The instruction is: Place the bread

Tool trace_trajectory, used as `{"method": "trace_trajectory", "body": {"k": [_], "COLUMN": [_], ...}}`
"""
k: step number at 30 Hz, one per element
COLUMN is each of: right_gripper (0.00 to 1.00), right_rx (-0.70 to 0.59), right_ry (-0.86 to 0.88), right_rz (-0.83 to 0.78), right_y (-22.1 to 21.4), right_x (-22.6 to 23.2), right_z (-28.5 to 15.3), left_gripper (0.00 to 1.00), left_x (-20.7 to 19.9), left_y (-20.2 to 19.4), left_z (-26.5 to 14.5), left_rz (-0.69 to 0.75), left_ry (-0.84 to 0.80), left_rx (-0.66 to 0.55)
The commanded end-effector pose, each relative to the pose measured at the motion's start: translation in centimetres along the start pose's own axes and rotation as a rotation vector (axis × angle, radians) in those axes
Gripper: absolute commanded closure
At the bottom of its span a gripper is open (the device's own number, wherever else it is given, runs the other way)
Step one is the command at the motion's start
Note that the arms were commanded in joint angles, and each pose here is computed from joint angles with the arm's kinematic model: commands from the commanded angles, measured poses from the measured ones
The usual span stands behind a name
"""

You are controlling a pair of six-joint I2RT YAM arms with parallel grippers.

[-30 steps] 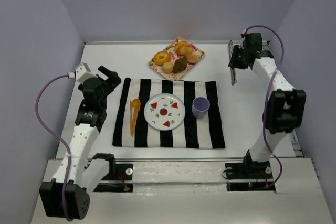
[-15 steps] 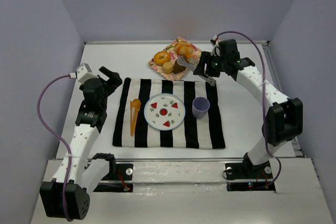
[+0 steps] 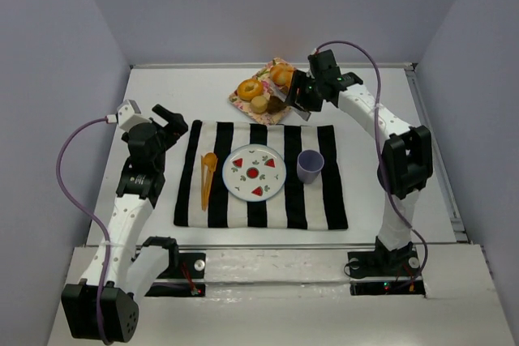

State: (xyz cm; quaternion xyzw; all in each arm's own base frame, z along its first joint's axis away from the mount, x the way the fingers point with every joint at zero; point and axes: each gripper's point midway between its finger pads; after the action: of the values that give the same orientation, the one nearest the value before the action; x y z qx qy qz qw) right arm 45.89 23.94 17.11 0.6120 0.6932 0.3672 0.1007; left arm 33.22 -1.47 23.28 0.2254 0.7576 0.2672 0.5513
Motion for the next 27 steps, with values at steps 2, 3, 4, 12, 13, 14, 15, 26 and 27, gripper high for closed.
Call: {"method": "trace_trajectory", "body": {"k": [2,3,4,12,13,14,15,26,27], "right_gripper": [0.34,0.34,0.34,0.39,0.42,0.49,0.53,0.71,0.72], "right_rx": [-0.002,0.014,0.026,0.062,0.064,0.064,0.062,-0.141,-0.149], "right_ry": [-0.009,-0.023,-0.039,-0.022,-0.016,-0.012,-0.007,0.033,0.043], "right_rz": [0.022,0.029,0.034,0.046,0.043,0.041,0.033,-0.146,-0.169], "right_y": [1.1,0.7,0.5,-0.4,-0.4,-0.4,-0.4,3.7,3.5], "right_x": [1.1,0.8,0.5,1.0,1.1,1.2,1.6,4.1,4.2], "right_z": [0.5,1.1,1.2,2.4,2.5,2.6,2.6,-4.9,-5.7], "left_gripper": [0.01,0.01,0.01,0.01,0.01,0.01,0.01,0.01,0.01], "left_x": [-0.3,-0.2,-0.1,-0.1,0.0,0.0,0.0,-0.5,-0.5], "left_y": [0.7,0.6,0.6,0.5,0.6,0.6,0.6,0.9,0.9], "left_z": [0.1,0.2,0.2,0.3,0.3,0.3,0.3,-0.4,-0.4], "left_rz": [0.007,0.007,0.008,0.007,0.007,0.007,0.007,-0.006,-0.007], "left_ry": [-0.017,-0.014,-0.012,-0.011,-0.009,-0.006,-0.005,-0.028,-0.029], "left_rx": [-0.033,-0.033,-0.033,-0.032,-0.032,-0.032,-0.031,-0.036,-0.035]}}
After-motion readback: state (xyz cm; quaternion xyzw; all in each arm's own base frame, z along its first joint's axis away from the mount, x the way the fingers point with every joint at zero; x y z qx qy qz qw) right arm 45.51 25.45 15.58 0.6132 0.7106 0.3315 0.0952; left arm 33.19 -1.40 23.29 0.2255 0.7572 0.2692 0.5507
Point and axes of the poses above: each gripper's point midway between its finger pads, its own z axis out along the fingers, its own x axis along the line the jaws close on, y = z × x, and after that the axes turned 13 degrees about -z, right-handed
